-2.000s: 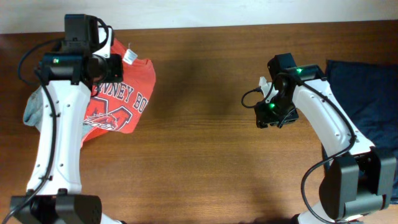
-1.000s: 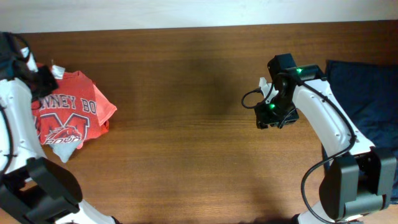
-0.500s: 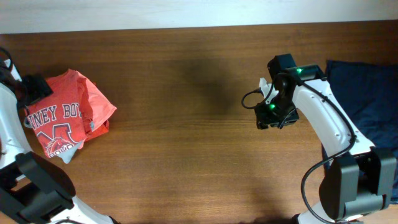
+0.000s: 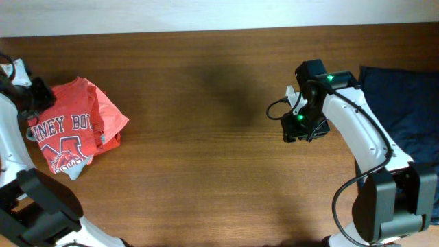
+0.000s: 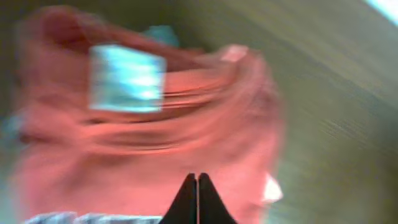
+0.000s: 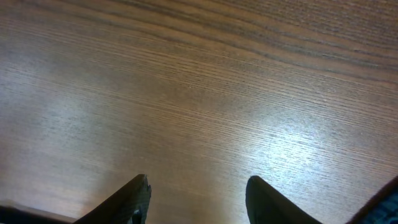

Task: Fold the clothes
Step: 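Open the left gripper and release the T-shirt on the pile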

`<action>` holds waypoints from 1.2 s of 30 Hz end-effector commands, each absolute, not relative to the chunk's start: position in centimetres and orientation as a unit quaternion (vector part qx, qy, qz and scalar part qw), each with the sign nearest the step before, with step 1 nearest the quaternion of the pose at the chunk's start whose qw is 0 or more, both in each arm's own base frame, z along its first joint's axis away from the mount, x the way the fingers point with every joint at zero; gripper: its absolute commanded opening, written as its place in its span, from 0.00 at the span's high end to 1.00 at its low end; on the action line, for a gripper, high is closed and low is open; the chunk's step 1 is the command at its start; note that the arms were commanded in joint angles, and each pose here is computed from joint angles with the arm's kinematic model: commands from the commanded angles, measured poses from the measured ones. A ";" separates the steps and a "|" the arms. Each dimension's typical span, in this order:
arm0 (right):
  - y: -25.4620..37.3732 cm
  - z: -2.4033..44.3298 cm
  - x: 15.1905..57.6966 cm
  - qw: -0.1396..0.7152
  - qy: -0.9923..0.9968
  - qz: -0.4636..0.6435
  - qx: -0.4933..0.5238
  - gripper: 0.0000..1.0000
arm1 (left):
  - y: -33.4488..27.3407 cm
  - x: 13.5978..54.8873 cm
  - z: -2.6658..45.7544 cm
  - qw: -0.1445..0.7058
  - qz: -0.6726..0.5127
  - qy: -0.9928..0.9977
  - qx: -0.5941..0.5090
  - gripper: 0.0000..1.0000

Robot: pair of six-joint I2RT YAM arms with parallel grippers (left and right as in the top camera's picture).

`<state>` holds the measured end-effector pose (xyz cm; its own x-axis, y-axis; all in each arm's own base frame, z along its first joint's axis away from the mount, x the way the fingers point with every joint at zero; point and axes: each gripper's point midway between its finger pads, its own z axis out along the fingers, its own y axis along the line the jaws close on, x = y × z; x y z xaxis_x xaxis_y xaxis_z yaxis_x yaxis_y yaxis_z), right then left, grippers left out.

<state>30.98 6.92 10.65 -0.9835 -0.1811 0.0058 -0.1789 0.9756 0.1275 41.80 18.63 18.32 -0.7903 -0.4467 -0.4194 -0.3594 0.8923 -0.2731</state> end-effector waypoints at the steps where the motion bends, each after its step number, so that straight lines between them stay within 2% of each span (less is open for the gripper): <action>1: 6.8 11.8 31.5 -0.012 -0.994 -0.060 0.094 0.45 | 15.0 43.4 22.7 0.320 -0.181 0.924 -0.105 0.99; 7: 6.8 11.8 31.5 -0.012 -0.994 -0.060 0.094 0.45 | 15.2 44.3 20.6 0.311 -0.189 0.927 -0.088 1.00; 16: 6.8 11.8 31.4 -0.011 -0.994 -0.060 0.094 0.45 | 15.5 46.4 11.5 0.251 -0.245 0.931 -0.104 0.99; 18: 6.8 11.8 31.4 -0.011 -0.994 -0.060 0.094 0.45 | 15.8 46.9 9.4 0.240 -0.250 0.932 -0.108 0.96; 19: 6.8 11.8 31.4 -0.011 -0.994 -0.060 0.094 0.45 | 15.8 47.0 8.3 0.234 -0.253 0.932 -0.110 0.90; 20: 6.8 11.8 31.4 -0.011 -0.994 -0.060 0.094 0.45 | 15.8 47.0 6.8 0.224 -0.258 0.933 -0.115 0.59; 21: 6.8 11.7 31.4 -0.009 -0.994 -0.060 0.094 0.45 | 15.8 47.0 5.9 0.215 -0.261 0.933 -0.118 0.51; 24: 6.7 11.7 31.2 -0.005 -0.994 -0.060 0.094 0.45 | 15.3 46.8 4.1 0.198 -0.282 0.930 -0.128 0.48; 28: 6.7 11.7 30.8 0.001 -0.994 -0.059 0.093 0.45 | 15.1 47.3 5.0 0.212 -0.294 0.924 -0.122 0.44; 33: 6.7 11.7 30.9 -0.001 -0.994 -0.059 0.094 0.45 | 15.2 48.6 10.2 0.266 -0.293 0.913 -0.096 0.34; 36: 6.8 11.7 31.3 -0.008 -0.994 -0.060 0.094 0.44 | 15.1 49.0 15.3 0.308 -0.271 0.909 -0.074 0.27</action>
<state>30.52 6.85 10.66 -0.9832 -0.1810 0.0249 -0.1765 0.9760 0.1277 48.15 14.60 9.03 -0.8563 -0.3456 -0.3839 -0.0503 0.7955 -0.6039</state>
